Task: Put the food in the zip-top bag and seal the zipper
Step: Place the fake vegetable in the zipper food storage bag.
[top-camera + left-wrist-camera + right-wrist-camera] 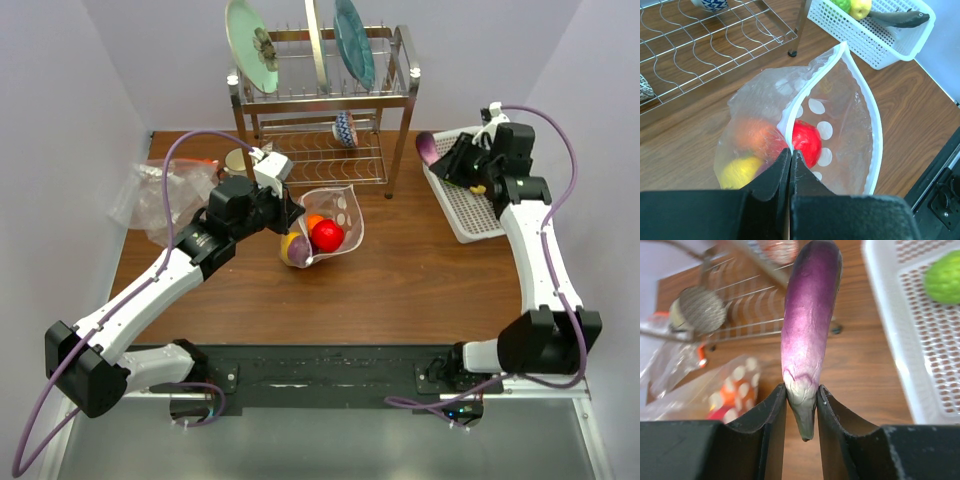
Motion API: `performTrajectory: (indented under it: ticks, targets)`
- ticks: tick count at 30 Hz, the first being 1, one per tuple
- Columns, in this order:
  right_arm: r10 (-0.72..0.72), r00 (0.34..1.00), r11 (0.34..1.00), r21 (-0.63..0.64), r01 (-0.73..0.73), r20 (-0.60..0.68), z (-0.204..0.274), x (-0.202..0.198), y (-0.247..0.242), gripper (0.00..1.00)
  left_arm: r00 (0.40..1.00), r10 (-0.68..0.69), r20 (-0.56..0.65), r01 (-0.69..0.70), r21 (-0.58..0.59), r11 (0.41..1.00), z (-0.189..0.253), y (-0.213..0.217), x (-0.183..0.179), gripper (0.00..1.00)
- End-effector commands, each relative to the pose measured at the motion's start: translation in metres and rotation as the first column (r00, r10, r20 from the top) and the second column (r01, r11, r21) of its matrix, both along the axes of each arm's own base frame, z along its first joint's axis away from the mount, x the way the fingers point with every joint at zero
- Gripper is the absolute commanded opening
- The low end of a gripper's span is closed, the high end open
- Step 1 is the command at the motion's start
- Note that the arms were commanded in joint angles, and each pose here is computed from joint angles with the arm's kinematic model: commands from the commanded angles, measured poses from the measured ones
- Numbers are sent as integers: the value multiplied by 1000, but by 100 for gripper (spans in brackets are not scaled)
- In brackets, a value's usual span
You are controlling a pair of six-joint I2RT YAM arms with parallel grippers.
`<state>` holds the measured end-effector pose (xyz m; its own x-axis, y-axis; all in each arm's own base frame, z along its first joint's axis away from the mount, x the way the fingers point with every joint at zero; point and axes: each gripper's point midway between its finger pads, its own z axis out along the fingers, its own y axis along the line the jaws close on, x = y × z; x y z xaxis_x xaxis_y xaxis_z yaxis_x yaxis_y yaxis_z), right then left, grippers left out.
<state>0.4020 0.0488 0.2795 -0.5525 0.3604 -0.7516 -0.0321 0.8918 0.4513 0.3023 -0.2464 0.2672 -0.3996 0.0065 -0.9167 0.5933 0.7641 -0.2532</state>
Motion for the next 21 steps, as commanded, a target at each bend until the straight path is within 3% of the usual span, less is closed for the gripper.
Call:
performTrajectory:
  ticks: [1, 6, 14, 21]
  targets:
    - [163, 985, 984, 67, -167, 59, 25, -36, 38, 27, 999, 1, 46, 0, -22, 1000, 14, 0, 4, 0]
    - [323, 934, 924, 161, -346, 154, 46, -72, 77, 26, 999, -2, 49, 4, -27, 1000, 16, 0, 2, 0]
    - [548, 777, 732, 272, -625, 310, 86, -142, 122, 25, 999, -11, 46, 12, -30, 999, 16, -1, 1, 0]
    - [625, 734, 655, 333, -678, 265, 73, -171, 136, 27, 999, -5, 49, 7, -28, 1000, 16, 0, 2, 0]
